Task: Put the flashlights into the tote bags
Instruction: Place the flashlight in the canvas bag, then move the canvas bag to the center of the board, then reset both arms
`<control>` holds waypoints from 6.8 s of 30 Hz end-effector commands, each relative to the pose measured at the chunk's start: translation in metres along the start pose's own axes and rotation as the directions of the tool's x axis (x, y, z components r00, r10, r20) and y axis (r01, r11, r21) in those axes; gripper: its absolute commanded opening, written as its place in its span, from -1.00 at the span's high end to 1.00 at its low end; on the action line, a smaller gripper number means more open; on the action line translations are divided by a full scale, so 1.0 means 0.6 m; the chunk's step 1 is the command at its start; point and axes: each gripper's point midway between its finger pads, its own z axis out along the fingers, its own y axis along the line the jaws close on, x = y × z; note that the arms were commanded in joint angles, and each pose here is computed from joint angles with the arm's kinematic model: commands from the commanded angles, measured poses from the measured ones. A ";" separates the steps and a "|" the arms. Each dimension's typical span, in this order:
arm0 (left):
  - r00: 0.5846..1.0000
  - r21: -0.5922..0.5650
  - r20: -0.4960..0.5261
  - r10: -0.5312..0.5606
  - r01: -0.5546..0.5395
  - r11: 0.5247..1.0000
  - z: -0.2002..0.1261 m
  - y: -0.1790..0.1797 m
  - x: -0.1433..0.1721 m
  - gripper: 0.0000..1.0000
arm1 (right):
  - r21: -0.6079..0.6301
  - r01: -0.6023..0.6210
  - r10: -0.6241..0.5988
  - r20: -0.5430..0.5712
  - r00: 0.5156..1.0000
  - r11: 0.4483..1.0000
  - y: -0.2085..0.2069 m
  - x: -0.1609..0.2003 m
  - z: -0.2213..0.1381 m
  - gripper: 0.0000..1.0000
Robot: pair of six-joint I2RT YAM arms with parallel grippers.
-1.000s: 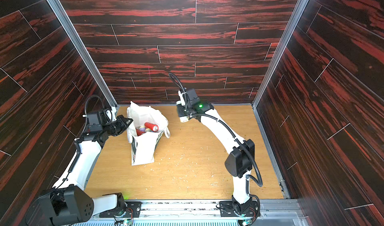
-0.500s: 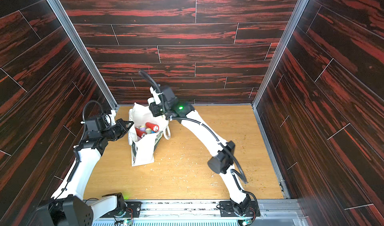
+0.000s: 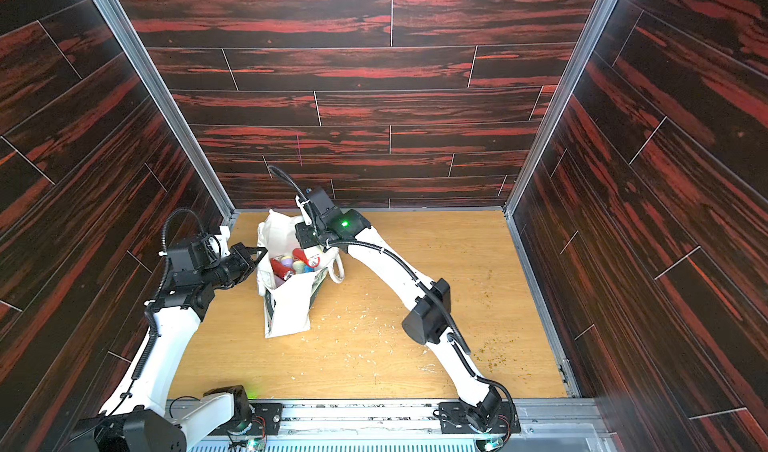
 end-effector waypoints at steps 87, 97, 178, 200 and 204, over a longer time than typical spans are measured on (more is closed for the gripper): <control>0.995 -0.581 -0.010 0.097 -0.085 0.809 -0.091 0.133 -0.007 1.00 | 0.170 -0.167 0.195 -0.162 0.967 0.971 -0.061 0.090 0.015 -0.29; 0.995 -0.580 -0.015 0.097 -0.088 0.810 -0.088 0.134 -0.006 1.00 | 0.122 -0.180 0.200 -0.183 0.962 0.976 -0.051 0.097 0.035 0.30; 0.707 -0.651 0.363 0.607 -0.274 0.708 -0.115 0.008 -0.071 -0.98 | 0.477 -0.673 0.073 0.784 0.616 0.565 -0.488 0.159 -0.586 -0.63; 0.639 -0.781 0.143 0.755 -0.395 0.483 0.006 0.254 -0.019 -0.98 | 0.751 -0.428 -0.053 0.521 0.852 0.502 -0.672 0.356 -0.431 -0.78; 0.642 -0.763 0.168 0.748 -0.396 0.511 0.032 0.278 -0.016 -0.98 | 0.728 -0.393 -0.092 0.528 0.845 0.562 -0.682 0.353 -0.410 -0.77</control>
